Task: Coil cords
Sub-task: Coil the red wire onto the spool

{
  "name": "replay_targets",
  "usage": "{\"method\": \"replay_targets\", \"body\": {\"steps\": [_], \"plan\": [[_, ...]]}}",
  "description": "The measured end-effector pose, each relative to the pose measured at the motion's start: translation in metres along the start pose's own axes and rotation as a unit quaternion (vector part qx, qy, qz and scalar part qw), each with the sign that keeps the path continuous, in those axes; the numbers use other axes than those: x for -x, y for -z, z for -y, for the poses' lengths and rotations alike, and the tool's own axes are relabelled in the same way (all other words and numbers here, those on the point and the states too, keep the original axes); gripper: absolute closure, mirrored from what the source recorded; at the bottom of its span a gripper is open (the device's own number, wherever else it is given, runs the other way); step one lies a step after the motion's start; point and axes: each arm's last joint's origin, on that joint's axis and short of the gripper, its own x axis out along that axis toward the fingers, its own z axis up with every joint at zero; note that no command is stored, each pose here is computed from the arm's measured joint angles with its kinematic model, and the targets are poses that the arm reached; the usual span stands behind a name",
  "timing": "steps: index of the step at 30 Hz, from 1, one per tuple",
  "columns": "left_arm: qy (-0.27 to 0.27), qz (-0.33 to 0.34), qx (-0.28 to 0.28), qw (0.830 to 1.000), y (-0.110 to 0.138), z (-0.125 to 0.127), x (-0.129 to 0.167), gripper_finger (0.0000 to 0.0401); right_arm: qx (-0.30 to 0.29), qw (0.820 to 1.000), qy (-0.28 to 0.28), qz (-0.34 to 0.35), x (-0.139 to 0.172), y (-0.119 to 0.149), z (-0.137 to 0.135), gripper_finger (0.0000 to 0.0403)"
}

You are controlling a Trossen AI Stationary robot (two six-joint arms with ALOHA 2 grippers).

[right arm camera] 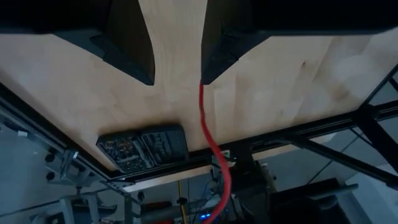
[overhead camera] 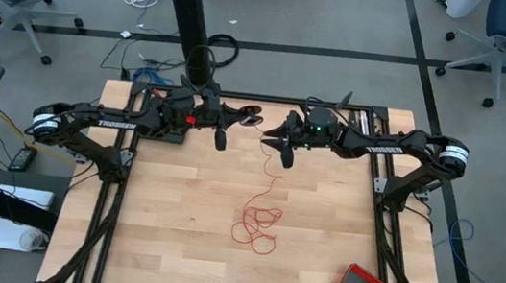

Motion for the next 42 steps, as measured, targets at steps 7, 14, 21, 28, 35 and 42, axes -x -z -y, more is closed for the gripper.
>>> {"method": "replay_targets", "body": {"steps": [7, 14, 21, 28, 35, 42], "plan": [[0.000, -0.001, 0.000, 1.000, 0.000, 0.000, 0.000, 0.0400, 0.001, 1.000, -0.021, 0.000, 0.000, 0.000, -0.001, 0.0273], [-0.003, -0.002, 0.000, 1.000, 0.000, 0.000, 0.000, 0.0400, -0.003, 0.999, -0.039, -0.003, 0.000, 0.000, -0.001, 0.0273], [-0.003, 0.000, 0.000, 1.000, 0.000, 0.000, 0.000, 0.0400, 0.020, 0.999, -0.005, 0.025, -0.001, -0.005, -0.005, 0.0273], [-0.004, 0.001, 0.000, 1.000, 0.000, 0.000, 0.000, 0.0400, 0.042, 0.998, 0.009, 0.037, -0.003, -0.006, -0.011, 0.0273], [-0.004, 0.001, 0.000, 1.000, 0.000, 0.000, 0.000, 0.0400, 0.049, 0.997, 0.030, 0.042, -0.004, -0.007, -0.013, 0.0290], [-0.004, 0.001, 0.000, 1.000, 0.000, 0.000, 0.000, 0.0400, 0.066, 0.995, 0.047, 0.050, -0.005, -0.008, -0.016, 0.0360]]}}
